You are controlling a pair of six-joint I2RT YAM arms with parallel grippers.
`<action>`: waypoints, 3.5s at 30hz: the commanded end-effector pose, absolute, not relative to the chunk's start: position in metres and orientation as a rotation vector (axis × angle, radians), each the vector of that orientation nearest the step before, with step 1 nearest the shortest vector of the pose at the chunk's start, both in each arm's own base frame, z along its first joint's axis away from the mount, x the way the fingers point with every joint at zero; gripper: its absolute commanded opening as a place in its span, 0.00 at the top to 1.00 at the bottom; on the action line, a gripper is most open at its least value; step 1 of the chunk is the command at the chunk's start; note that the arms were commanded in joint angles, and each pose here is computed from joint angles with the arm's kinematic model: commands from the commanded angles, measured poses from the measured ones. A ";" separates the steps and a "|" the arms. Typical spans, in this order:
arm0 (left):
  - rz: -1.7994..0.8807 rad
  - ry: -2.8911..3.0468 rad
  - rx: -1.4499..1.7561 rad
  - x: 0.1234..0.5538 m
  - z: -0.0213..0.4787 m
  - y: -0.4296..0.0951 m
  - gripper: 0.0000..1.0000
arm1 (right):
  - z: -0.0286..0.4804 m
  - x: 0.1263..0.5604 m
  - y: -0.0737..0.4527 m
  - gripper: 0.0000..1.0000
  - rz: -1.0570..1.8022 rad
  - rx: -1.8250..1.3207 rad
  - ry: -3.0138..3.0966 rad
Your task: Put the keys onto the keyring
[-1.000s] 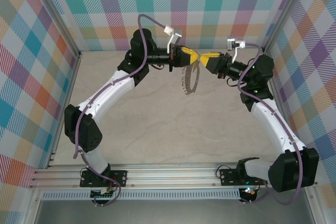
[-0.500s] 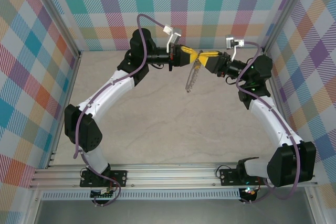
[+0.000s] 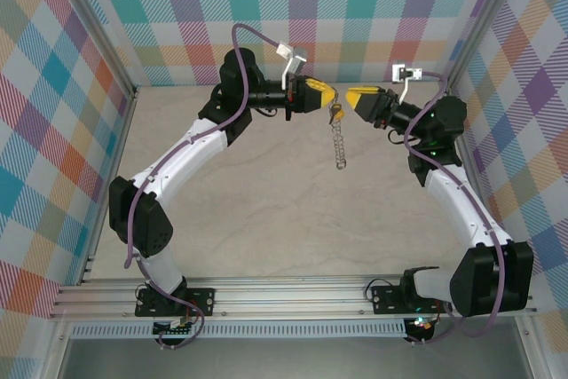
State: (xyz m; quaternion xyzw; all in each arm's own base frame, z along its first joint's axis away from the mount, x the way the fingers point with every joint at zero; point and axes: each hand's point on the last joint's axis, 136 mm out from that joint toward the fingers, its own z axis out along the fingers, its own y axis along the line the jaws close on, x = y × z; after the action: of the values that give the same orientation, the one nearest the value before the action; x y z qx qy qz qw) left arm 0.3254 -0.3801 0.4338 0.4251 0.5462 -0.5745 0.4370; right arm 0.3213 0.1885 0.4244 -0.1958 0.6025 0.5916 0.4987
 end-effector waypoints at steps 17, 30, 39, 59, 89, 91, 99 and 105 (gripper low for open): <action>-1.436 1.303 1.080 0.322 0.442 -0.379 1.00 | 0.433 0.316 0.212 0.67 1.496 -0.552 1.397; -1.453 1.296 1.097 0.319 0.442 -0.382 1.00 | 0.439 0.316 0.214 0.93 1.496 -0.562 1.388; -1.433 1.323 1.091 0.324 0.440 -0.381 0.98 | 0.444 0.317 0.215 1.00 1.431 -0.593 1.443; -1.268 1.388 1.132 0.324 0.440 -0.339 0.42 | 0.427 0.302 0.219 1.00 1.323 -0.796 1.617; -1.356 1.443 1.273 0.311 0.418 -0.368 0.54 | 0.421 0.291 0.231 1.00 1.395 -0.896 1.629; -1.357 1.441 1.276 0.310 0.418 -0.368 0.56 | 0.420 0.292 0.231 1.00 1.394 -0.893 1.632; -1.369 1.436 1.284 0.309 0.417 -0.369 0.74 | 0.420 0.291 0.232 1.00 1.396 -0.899 1.630; -1.376 1.432 1.289 0.308 0.418 -0.369 0.77 | 0.418 0.291 0.233 1.00 1.395 -0.905 1.635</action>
State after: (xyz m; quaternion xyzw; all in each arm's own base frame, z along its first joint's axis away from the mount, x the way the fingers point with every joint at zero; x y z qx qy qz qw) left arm 0.3139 -0.3675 0.4060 0.4922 0.5779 -0.5338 0.3726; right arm 0.2997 0.2292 0.4012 -0.3244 0.6691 0.5497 0.3807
